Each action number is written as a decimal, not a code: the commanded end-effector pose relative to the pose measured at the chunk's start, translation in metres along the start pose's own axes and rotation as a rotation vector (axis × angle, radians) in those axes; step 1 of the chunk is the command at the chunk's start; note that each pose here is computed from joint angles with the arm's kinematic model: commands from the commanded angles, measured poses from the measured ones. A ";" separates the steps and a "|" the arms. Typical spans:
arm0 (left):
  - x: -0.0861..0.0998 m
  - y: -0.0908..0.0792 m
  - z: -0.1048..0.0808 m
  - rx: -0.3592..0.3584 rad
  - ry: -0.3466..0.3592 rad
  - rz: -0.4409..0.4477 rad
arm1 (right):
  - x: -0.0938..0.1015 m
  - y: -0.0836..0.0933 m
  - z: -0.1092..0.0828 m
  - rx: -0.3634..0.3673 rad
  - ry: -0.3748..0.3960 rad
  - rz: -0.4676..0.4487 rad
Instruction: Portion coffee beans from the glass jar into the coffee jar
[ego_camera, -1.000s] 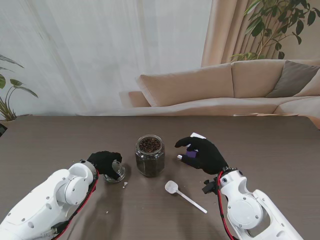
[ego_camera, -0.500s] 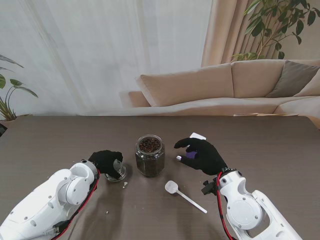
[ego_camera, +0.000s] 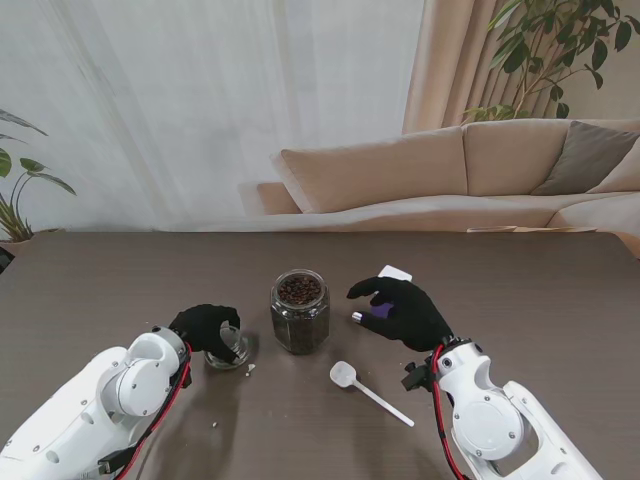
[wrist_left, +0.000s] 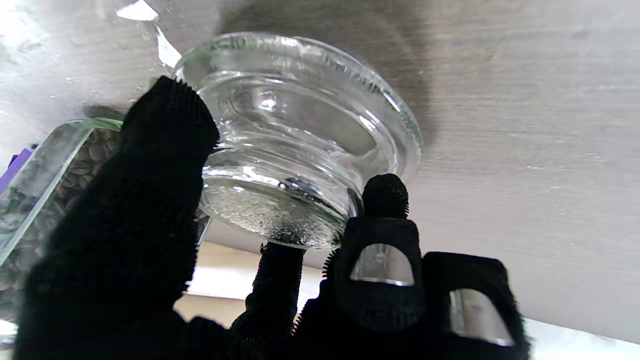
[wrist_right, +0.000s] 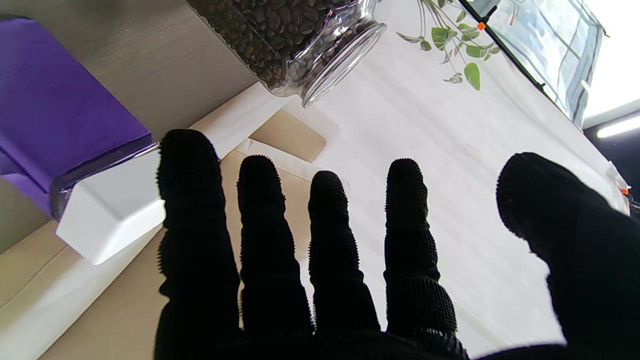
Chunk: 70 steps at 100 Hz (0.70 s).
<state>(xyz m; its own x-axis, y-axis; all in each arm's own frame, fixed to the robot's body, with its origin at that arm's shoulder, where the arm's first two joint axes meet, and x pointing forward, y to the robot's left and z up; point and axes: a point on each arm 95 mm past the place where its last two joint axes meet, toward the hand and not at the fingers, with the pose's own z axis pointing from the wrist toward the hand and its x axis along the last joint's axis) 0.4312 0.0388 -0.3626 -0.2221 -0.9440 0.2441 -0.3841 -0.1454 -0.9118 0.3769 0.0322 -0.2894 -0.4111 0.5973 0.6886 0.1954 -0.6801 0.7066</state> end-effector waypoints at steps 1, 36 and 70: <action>0.003 -0.004 -0.001 -0.006 0.015 -0.003 | 0.001 -0.005 -0.001 0.017 0.001 0.010; 0.004 -0.012 -0.001 -0.001 0.033 -0.013 | 0.000 -0.004 0.000 0.014 -0.002 0.016; 0.006 -0.019 -0.001 -0.003 0.043 -0.007 | 0.000 -0.005 0.001 0.018 -0.003 0.017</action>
<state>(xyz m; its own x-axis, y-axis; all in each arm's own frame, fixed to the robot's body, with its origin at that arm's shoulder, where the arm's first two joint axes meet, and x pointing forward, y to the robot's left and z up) 0.4343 0.0390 -0.3528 -0.2412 -0.9341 0.2632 -0.3875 -0.1560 -0.9086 0.3781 0.0323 -0.2907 -0.4056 0.5921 0.6963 0.1999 -0.6859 0.6997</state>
